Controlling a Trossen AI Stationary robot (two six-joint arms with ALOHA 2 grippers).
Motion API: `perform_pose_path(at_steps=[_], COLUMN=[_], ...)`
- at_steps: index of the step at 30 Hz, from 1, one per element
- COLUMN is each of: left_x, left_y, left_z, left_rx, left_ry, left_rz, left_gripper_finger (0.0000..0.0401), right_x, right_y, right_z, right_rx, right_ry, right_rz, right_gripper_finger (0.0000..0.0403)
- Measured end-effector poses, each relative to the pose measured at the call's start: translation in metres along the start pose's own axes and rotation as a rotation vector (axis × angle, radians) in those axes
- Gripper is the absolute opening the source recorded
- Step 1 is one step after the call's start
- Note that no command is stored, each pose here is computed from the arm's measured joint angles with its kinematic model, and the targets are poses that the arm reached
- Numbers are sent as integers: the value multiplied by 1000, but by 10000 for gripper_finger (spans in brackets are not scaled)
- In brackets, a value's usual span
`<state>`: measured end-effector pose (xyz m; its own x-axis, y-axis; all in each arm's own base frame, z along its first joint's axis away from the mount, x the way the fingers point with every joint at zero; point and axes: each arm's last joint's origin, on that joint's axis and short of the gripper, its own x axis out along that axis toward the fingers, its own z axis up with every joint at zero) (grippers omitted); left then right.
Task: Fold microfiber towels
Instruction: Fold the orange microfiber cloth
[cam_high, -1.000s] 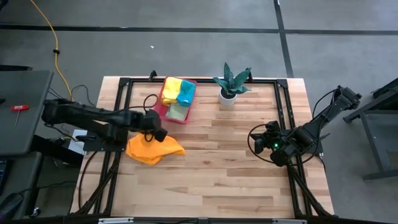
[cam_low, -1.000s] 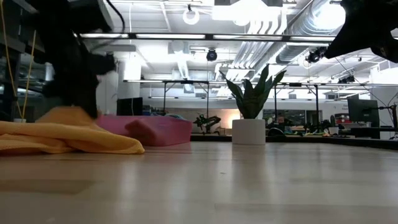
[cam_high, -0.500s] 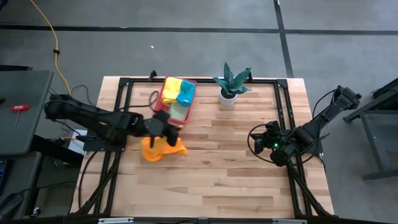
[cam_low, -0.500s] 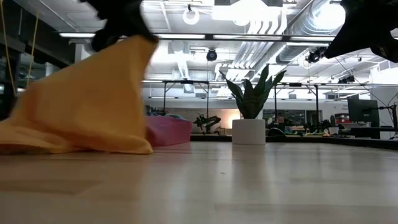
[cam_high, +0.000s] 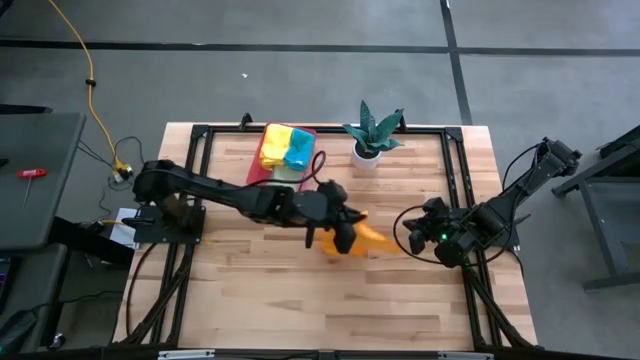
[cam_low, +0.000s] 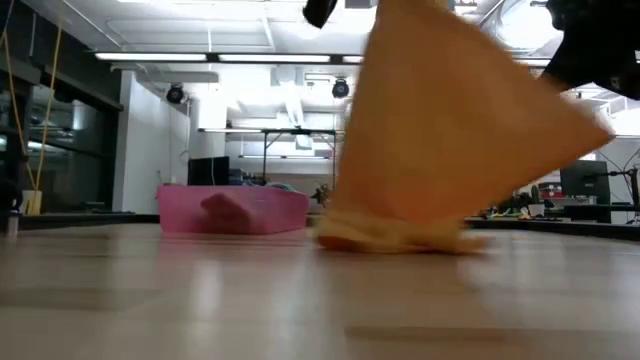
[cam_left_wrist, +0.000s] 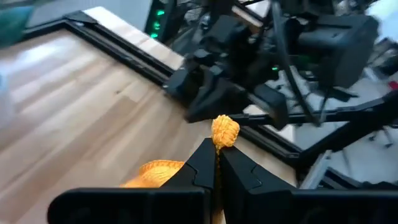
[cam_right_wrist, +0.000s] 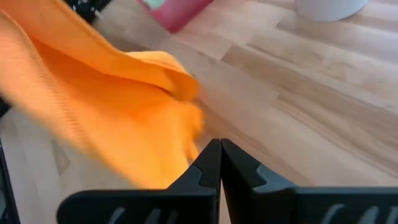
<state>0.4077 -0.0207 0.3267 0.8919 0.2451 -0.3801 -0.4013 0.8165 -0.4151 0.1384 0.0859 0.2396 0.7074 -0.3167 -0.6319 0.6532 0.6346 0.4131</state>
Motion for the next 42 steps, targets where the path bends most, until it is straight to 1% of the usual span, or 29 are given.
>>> perform_pose_path(at_steps=[2,4,7,11,14,17,20,23,25,27,29,32,34,36,39,42], left_x=[-1,-2,-7,-8,-9,-10,-10,-10,-10,-10,-10,-10,-10,-10,-10,-10], left_y=[1,2,1,3,6,13,17,18,18,18,19,19,18,18,18,18], left_z=[-2,-10,-30,-63,-82,-95,-100,-100,-100,-100,-100,-100,-100,-99,-99,-99], left_rx=[15,17,20,-47,-109,-140,-162,-162,-147,-136,-135,-135,-123,-114,-113,-103], left_ry=[9,24,49,88,96,101,112,110,108,109,109,111,112,110,114,118], left_rz=[39,98,194,235,270,312,333,346,351,351,353,351,349,344,342,339], left_gripper_finger=[0,0,0,0,0,0,0,0,0,0,0,0,0,0,0,0], right_x=[0,0,0,1,6,16,31,48,59,69,76,85,91,98,112,124], right_y=[0,1,5,11,18,30,43,53,59,67,79,102,117,129,142,153], right_z=[0,-1,-1,1,5,7,-2,-18,-30,-43,-53,-64,-71,-78,-88,-96], right_rx=[1,-6,-53,-115,-150,-218,-325,-389,-416,-456,-517,-650,-739,-795,-833,-826], right_ry=[15,34,56,73,115,173,291,416,470,506,527,527,531,548,603,638], right_rz=[3,14,51,106,166,256,360,407,431,472,508,539,539,492,406,337], right_gripper_finger=[0,0,0,5,29,74,127,172,192,203,205,203,200,199,199,199])
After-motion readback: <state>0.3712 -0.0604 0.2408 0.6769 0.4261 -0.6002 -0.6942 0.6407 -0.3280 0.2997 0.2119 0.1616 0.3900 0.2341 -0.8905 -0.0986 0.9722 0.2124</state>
